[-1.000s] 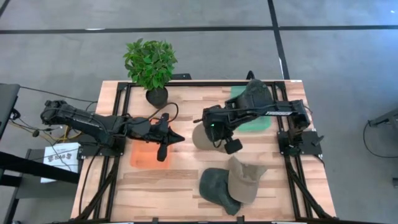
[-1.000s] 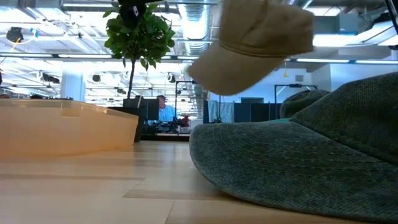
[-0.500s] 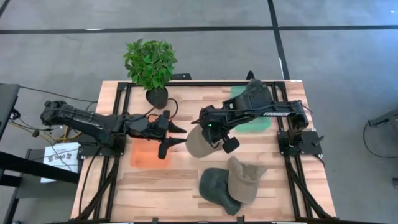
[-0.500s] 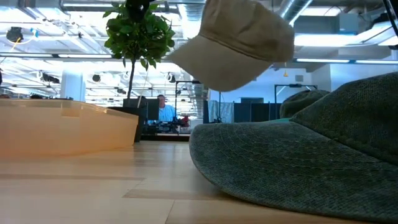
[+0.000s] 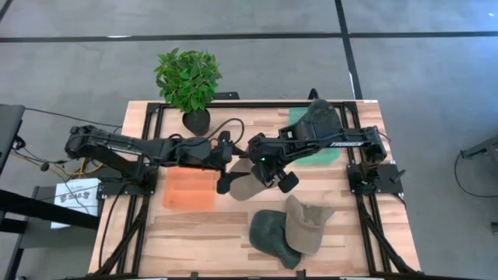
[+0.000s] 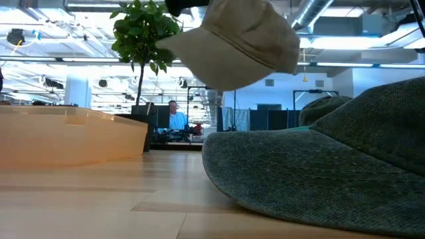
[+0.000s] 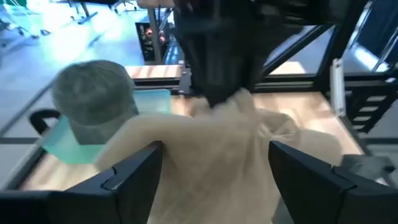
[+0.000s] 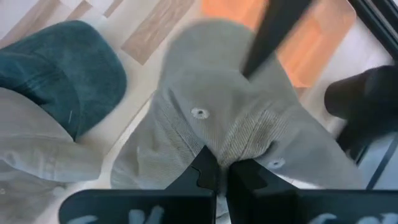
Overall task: Pick & Place hat
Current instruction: Put the top brown cap into the orange bin
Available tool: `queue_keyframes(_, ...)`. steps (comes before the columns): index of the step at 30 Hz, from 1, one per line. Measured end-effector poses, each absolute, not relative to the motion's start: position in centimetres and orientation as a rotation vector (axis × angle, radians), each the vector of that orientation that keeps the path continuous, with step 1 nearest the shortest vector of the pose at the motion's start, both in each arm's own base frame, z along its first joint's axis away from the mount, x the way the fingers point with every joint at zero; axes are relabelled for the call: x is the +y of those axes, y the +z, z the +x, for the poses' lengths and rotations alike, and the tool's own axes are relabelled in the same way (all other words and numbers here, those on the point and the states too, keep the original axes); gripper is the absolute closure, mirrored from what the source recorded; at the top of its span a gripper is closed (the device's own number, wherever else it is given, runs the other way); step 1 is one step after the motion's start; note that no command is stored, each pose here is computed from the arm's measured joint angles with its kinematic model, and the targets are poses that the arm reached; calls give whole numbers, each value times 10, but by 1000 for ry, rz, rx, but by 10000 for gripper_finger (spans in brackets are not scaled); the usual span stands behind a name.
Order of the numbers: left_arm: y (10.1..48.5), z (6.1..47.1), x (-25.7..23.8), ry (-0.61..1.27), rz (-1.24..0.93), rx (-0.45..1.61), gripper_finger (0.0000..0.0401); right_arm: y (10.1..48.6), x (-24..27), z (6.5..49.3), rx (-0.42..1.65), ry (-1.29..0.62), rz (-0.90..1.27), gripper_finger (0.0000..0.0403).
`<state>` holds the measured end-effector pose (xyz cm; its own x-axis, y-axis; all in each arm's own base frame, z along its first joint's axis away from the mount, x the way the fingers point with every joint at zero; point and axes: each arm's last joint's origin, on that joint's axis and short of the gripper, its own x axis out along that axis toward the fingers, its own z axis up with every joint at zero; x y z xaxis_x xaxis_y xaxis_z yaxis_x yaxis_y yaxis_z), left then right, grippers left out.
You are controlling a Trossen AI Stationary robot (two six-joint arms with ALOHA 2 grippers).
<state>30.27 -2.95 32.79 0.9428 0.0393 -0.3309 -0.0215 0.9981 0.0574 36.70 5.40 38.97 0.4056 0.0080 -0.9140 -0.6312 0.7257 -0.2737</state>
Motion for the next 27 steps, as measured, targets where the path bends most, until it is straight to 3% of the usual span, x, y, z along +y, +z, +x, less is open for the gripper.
queue_keyframes(7, 345, 321, -30, 23, 218, 382, 106, 390, 61, 366, 1086, 460, -677, 401)
queue_keyframes(20, 314, 345, -34, -116, 213, 508, 106, 390, 64, 367, 1063, 459, -679, 400)
queue_keyframes(27, 315, 345, -34, -136, 184, 494, 143, 391, 64, 369, 1045, 444, -665, 400)
